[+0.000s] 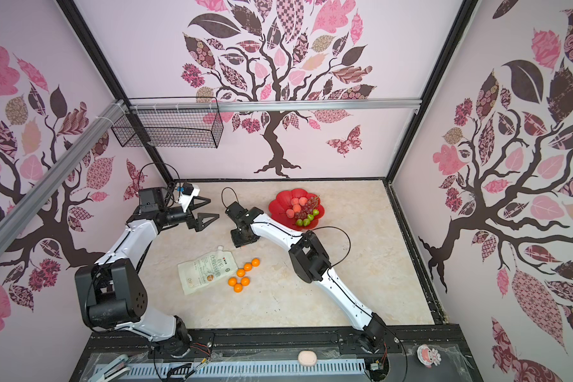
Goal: Place and organize the fake fruits in the fruit bowl
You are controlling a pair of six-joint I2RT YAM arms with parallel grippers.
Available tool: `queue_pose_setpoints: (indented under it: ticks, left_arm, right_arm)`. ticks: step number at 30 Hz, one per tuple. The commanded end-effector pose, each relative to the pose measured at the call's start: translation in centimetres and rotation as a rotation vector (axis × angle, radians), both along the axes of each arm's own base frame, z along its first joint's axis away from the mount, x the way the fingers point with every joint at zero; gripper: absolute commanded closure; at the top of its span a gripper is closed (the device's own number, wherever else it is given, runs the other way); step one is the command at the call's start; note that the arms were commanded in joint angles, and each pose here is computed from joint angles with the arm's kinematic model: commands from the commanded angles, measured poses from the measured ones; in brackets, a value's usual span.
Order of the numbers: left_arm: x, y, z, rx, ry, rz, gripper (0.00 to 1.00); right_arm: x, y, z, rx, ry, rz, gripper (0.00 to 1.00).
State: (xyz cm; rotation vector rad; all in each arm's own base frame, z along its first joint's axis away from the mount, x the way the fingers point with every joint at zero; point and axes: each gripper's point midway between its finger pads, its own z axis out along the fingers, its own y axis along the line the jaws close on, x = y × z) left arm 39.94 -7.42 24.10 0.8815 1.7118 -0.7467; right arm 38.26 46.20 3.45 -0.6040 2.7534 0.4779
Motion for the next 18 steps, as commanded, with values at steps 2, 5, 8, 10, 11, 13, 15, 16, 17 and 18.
queue_pose_setpoints:
  ticks: [2, 5, 8, 10, 11, 13, 15, 16, 17, 18]
  left_arm:
    - [1.2, 0.3, 0.4, -0.035, -0.002, 0.058, 0.02]
    - [2.1, 0.3, 0.1, -0.043, 0.028, 0.100, 0.01]
    - [3.0, 0.4, -0.5, -0.034, 0.055, 0.149, 0.02]
    - [3.6, 0.3, -0.9, -0.033, 0.078, 0.178, 0.02]
    - [3.9, 0.1, -1.1, -0.038, 0.093, 0.192, 0.02]
    - [4.6, -0.4, -1.4, -0.043, 0.121, 0.215, 0.02]
    - [4.8, -1.2, -1.7, -0.047, 0.141, 0.213, 0.02]
    - [5.0, -1.6, -1.8, -0.051, 0.149, 0.219, 0.02]
    - [5.3, -2.0, -1.9, -0.057, 0.161, 0.223, 0.01]
    - [5.4, -2.4, -2.0, -0.063, 0.171, 0.222, 0.01]
  right_arm:
    - [2.1, -1.6, 9.5, 0.097, -0.117, -0.050, 0.54]
    - [3.3, -3.1, 10.7, 0.106, -0.133, -0.081, 0.54]
    - [4.5, -4.7, 11.8, 0.113, -0.150, -0.116, 0.54]
    - [5.3, -5.8, 12.4, 0.117, -0.161, -0.139, 0.54]
    - [5.6, -6.2, 12.5, 0.114, -0.169, -0.147, 0.54]
    - [6.5, -7.5, 13.1, 0.102, -0.192, -0.169, 0.54]
    - [7.4, -8.6, 13.5, 0.091, -0.212, -0.188, 0.54]
    - [7.8, -9.2, 13.6, 0.084, -0.220, -0.197, 0.54]
    - [8.2, -9.8, 13.8, 0.078, -0.229, -0.208, 0.54]
    - [8.7, -10.4, 13.8, 0.068, -0.237, -0.220, 0.54]
